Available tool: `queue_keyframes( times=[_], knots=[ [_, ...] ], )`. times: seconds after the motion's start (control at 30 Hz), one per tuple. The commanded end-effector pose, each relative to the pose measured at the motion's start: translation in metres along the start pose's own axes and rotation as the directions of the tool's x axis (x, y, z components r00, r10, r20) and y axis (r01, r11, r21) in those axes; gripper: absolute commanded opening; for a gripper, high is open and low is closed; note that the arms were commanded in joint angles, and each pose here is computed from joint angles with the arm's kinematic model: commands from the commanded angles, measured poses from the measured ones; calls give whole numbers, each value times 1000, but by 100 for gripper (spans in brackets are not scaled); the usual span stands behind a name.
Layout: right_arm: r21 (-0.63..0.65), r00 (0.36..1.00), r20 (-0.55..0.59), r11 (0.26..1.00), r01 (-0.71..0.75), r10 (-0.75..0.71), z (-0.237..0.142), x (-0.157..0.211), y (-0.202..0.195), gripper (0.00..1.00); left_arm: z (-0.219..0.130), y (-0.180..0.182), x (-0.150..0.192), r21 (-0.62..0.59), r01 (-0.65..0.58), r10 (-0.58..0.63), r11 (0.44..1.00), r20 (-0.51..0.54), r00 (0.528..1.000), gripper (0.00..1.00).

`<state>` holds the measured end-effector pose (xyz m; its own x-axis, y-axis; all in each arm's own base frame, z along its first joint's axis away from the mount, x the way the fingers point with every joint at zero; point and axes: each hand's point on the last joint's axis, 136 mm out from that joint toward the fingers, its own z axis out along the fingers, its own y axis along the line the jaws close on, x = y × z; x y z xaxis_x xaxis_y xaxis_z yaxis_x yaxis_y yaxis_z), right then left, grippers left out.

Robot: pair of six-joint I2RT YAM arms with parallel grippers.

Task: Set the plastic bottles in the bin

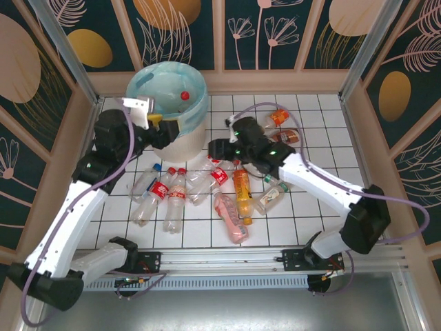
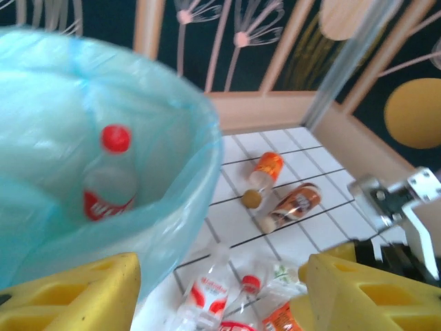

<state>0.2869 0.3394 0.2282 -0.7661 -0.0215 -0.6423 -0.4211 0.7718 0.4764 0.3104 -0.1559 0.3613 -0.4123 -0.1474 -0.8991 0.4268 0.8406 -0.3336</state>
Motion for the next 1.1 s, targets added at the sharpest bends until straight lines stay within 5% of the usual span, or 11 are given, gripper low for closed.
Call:
queue_keyframes(
  times=[0.0,0.27,0.67,1.07],
  knots=[
    [37,989,-124,996,-75,79,17,39,22,64,-11,46,28,-234,137,-138,963,12,990,66],
    [0,958,-278,997,-79,76,59,120,72,67,-53,87,65,-386,294,-242,874,178,954,73],
    [90,916,-385,992,-87,116,99,189,108,72,-121,115,74,-553,186,-40,812,265,963,75],
    [191,896,-421,980,-62,139,123,223,105,77,-133,123,93,-548,210,-21,810,331,943,75]
  ],
)
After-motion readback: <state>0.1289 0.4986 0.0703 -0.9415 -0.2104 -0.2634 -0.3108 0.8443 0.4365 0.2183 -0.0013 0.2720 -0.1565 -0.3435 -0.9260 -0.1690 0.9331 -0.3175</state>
